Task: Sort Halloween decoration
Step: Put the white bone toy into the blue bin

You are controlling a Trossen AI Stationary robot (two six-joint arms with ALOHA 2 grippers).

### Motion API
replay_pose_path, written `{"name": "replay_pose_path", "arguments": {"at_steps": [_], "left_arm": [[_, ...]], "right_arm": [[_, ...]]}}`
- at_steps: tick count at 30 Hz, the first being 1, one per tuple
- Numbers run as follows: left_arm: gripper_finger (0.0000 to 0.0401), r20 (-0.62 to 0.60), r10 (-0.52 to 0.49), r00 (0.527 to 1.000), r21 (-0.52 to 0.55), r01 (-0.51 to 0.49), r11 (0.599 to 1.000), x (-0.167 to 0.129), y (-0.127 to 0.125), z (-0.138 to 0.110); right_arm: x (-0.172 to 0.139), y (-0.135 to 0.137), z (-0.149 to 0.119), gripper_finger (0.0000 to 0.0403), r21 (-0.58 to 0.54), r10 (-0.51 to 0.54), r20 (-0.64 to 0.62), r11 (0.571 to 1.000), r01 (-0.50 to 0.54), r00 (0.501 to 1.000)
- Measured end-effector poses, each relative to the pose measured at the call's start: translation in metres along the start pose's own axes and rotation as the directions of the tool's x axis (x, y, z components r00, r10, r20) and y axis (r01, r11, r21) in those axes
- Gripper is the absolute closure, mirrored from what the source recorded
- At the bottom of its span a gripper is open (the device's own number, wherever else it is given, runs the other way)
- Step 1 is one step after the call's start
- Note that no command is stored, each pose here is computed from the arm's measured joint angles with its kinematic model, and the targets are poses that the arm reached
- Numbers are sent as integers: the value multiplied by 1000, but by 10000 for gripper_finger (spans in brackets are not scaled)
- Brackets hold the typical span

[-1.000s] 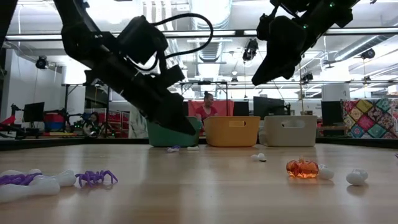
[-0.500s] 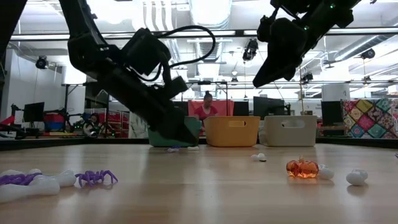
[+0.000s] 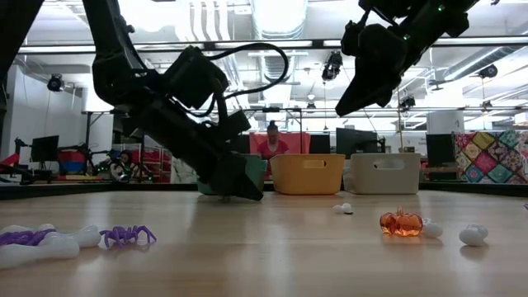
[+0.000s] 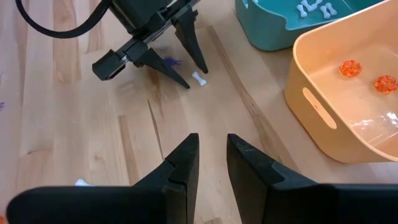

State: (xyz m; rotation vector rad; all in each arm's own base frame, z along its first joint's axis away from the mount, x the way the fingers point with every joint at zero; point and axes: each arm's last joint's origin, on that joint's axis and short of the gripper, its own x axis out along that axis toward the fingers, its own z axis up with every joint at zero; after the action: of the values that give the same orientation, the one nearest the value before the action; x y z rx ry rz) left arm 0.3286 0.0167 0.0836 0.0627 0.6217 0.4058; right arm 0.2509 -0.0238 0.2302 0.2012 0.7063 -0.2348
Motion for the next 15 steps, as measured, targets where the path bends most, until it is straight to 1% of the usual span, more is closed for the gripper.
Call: {"name": "replay_pose_path", "arguments": {"at_steps": [12,15], "left_arm": [[385,3,-12,1000,0,12,1000,0,-1,0],[395,10,-8,1000,-4,8,1000,-1,-2,1]], "right_arm": [[0,0,0,330,0,0,0,1000,0,1000],[0,0,0,330,0,0,0,1000,0,1000]]}}
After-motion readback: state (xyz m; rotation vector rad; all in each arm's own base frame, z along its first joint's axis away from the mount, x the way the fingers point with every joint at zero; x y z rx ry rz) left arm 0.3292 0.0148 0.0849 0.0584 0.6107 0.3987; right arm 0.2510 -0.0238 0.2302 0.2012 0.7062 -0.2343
